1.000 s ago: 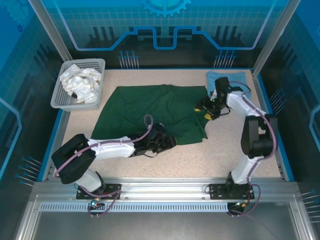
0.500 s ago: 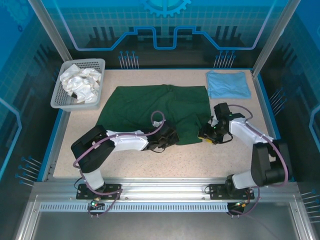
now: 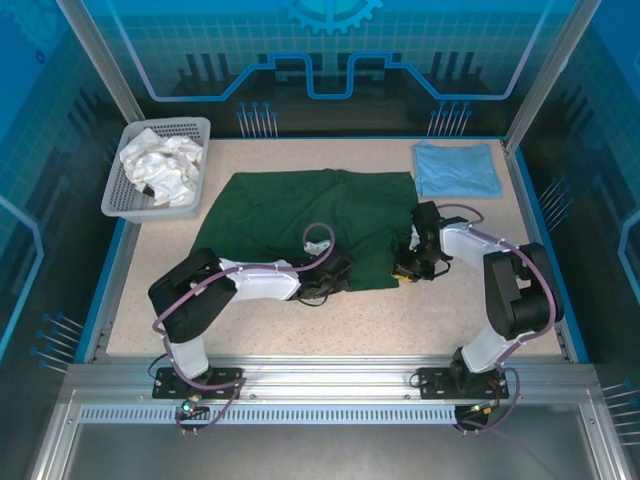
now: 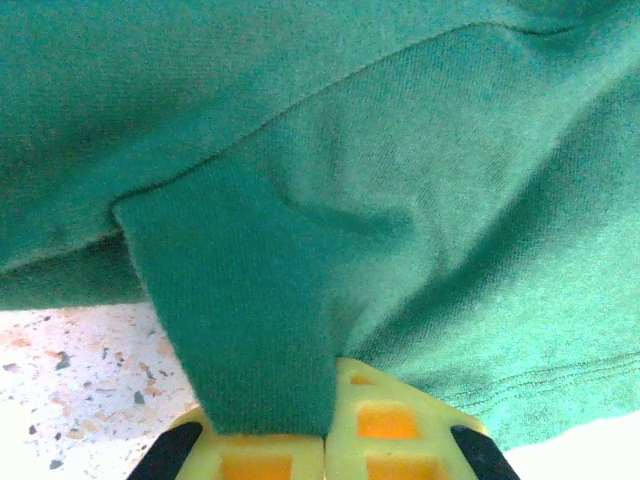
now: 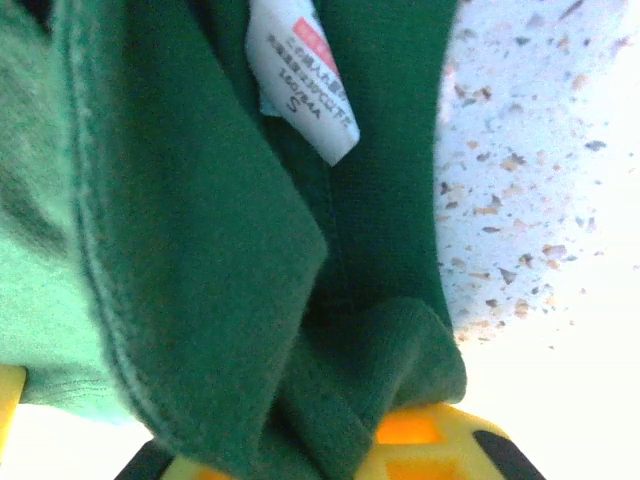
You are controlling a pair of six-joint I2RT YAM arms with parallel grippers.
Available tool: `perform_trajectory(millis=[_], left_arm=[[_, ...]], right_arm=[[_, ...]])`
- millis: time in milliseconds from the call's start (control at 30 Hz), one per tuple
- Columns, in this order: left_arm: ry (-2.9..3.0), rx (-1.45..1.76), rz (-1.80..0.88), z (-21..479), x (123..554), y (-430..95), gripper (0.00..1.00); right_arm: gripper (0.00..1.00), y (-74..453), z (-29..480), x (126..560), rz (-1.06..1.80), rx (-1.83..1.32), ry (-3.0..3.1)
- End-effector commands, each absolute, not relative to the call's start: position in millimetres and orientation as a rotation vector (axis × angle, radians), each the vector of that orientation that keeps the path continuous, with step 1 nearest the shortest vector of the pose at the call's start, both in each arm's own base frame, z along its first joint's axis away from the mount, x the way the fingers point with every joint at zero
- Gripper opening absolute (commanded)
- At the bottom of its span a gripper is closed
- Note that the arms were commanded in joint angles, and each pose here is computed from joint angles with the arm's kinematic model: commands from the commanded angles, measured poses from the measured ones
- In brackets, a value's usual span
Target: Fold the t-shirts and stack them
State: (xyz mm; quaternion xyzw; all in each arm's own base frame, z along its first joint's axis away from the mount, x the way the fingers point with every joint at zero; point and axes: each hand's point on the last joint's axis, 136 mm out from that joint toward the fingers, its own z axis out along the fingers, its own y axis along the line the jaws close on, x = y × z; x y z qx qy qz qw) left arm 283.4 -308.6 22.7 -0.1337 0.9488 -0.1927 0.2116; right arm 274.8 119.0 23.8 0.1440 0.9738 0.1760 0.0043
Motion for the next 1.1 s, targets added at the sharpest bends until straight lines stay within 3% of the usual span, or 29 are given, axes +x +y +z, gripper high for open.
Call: perform_trajectory(millis=[0, 167, 300, 400, 733, 933, 1033, 1067], left_arm=[[2.613, -0.325, -0.519, 45, 283, -305, 0.04], [2.62, -0.3, -0.585, 65, 278, -312, 0.03], [2.653, -0.306, -0.653, 71, 268, -318, 0.01], [2.685, -0.299, -0.709, 76, 254, -323, 0.0], [2.843, -0.157, -0.999, 116, 153, -330, 0.03], [2.962, -0.245, -0.973, 86, 106, -288, 0.34], [2.866, -0.296, -0.827, 96, 124, -248, 0.67], [2.82, -0.318, -0.788, 104, 136, -236, 0.72]], right_arm=[[0.08, 129, 31, 278, 0.588, 0.412, 3.036], [0.08, 132, 46, 270, 0.607, 0.384, 3.019], [0.46, 133, 55, 253, 0.556, 0.338, 3.016], [0.56, 137, 57, 236, 0.547, 0.301, 3.01], [0.6, 126, 75, 207, 0.544, 0.281, 2.996], [0.63, 121, 89, 198, 0.544, 0.279, 2.983], [0.63, 119, 99, 209, 0.509, 0.275, 2.958], [0.63, 119, 103, 215, 0.497, 0.275, 2.947]])
